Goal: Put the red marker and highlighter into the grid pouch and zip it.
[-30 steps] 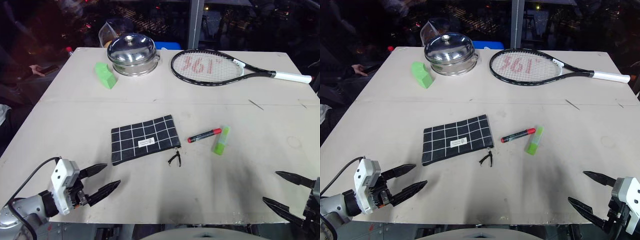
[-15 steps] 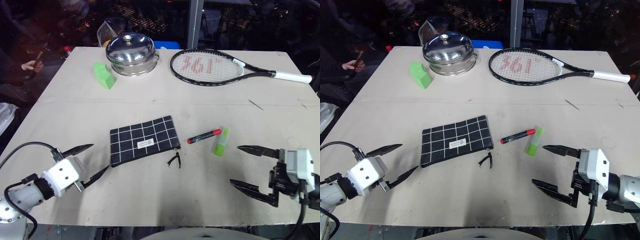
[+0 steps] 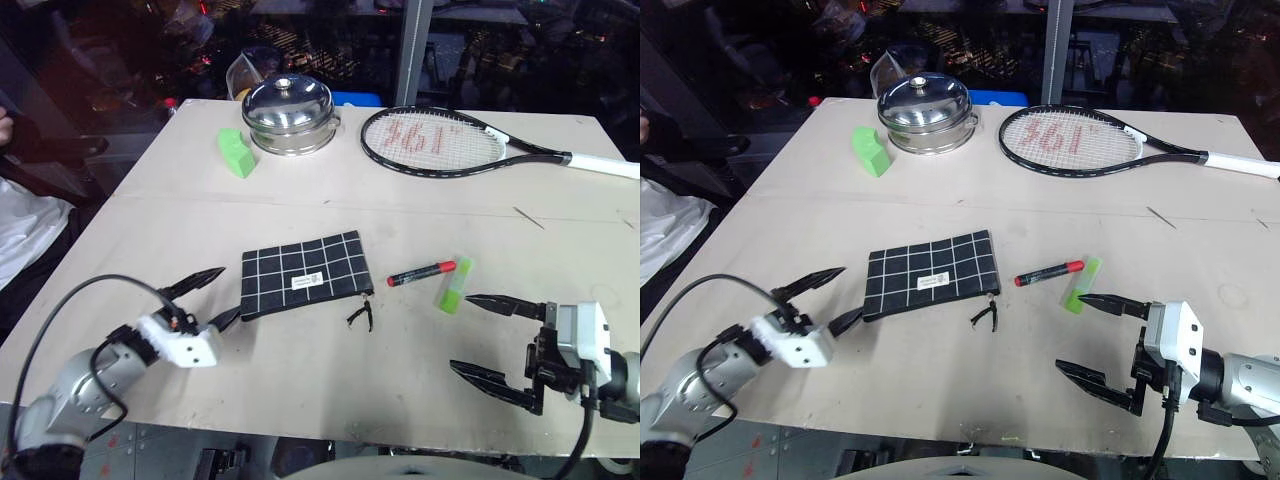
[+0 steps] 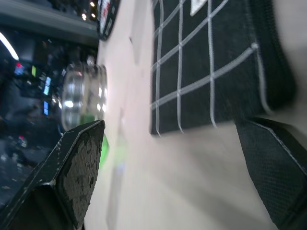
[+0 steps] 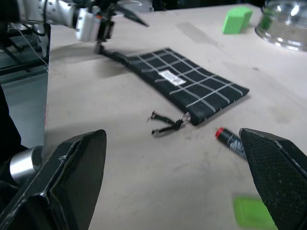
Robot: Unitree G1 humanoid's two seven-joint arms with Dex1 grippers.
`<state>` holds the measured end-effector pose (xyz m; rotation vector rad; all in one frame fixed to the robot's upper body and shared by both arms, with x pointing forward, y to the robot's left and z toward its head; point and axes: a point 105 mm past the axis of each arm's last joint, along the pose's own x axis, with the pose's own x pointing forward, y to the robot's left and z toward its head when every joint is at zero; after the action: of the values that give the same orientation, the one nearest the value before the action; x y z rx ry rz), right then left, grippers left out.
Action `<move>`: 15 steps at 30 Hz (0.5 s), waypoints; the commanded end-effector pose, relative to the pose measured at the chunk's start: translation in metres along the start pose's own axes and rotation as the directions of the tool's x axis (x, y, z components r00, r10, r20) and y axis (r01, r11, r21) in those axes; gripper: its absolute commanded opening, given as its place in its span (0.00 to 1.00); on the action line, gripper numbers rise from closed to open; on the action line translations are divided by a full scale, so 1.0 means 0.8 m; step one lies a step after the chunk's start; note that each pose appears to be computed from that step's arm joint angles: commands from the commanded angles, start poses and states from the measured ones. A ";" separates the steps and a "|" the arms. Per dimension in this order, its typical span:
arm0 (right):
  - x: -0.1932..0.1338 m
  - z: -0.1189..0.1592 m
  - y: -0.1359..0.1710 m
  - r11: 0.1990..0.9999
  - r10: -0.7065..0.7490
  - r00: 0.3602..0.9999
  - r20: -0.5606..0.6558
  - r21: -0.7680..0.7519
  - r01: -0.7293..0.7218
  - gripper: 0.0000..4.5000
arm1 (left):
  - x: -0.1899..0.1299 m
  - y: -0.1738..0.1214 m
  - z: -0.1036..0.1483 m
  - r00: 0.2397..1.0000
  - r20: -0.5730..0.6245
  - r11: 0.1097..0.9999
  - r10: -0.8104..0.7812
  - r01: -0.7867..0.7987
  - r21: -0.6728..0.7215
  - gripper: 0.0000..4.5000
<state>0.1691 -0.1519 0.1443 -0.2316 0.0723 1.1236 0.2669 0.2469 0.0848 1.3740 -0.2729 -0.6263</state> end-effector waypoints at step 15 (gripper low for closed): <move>0.007 0.002 0.004 0.978 -0.209 0.978 0.000 -0.009 0.209 1.00 | 0.070 -0.005 0.063 0.944 0.308 0.988 -0.120 0.145 -0.061 0.49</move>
<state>0.1687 -0.1499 0.1394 -0.2217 0.0587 0.9270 0.2853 0.1802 0.0763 1.2491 -0.3744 -0.9327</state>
